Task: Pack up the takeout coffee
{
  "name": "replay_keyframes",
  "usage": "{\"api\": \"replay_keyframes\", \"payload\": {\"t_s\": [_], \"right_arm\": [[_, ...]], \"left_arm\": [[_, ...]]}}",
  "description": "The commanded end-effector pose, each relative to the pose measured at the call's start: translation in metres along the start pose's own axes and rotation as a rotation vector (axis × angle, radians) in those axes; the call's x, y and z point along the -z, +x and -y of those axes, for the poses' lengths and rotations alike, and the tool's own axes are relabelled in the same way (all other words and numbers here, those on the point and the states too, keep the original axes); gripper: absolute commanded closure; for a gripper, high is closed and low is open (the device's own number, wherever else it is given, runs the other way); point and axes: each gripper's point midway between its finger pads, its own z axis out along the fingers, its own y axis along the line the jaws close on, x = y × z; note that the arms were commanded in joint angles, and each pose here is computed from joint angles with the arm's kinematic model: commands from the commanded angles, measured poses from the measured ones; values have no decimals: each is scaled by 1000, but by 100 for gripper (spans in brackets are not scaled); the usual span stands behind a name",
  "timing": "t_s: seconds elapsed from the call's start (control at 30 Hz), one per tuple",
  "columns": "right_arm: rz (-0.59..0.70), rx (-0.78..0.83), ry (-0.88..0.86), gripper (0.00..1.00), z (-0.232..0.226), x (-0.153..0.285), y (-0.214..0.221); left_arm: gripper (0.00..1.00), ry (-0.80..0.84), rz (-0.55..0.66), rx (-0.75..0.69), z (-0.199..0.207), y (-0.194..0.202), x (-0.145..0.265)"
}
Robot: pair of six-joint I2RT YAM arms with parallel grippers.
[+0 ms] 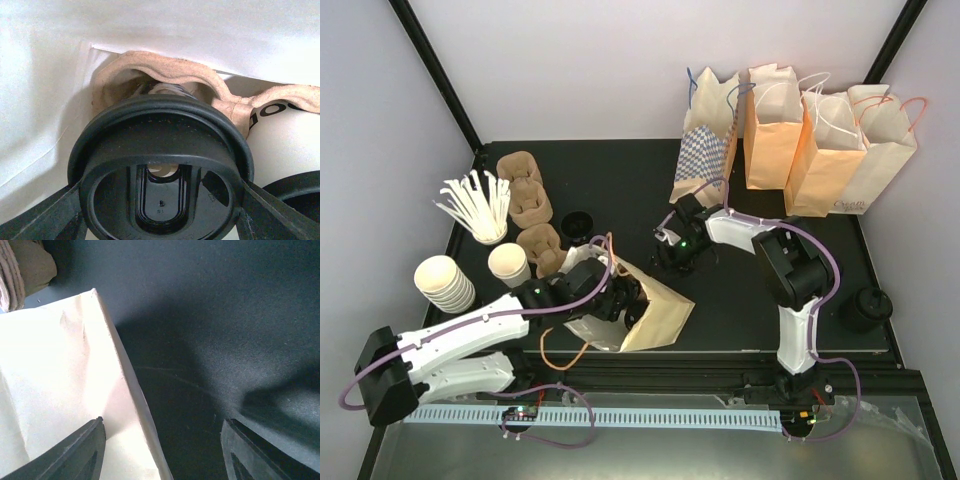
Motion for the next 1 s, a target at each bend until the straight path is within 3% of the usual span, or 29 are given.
{"api": "replay_keyframes", "payload": {"t_s": [0.0,0.2,0.63,0.73,0.97], "right_arm": [[-2,23,-13,34,-7,1,5],[-25,15,-10,34,-4,-3,5],[-102,30,-8,34,-6,-20,13],[-108,36,5,35,-4,-19,14],[-92,61,51,35,-5,-13,7]], "left_arm": [[47,41,122,53,6,-22,8],[47,78,148,55,11,-25,13],[47,86,145,40,15,-17,-18],[47,62,85,23,14,-8,-30],[50,-35,-182,-49,9,26,-61]]}}
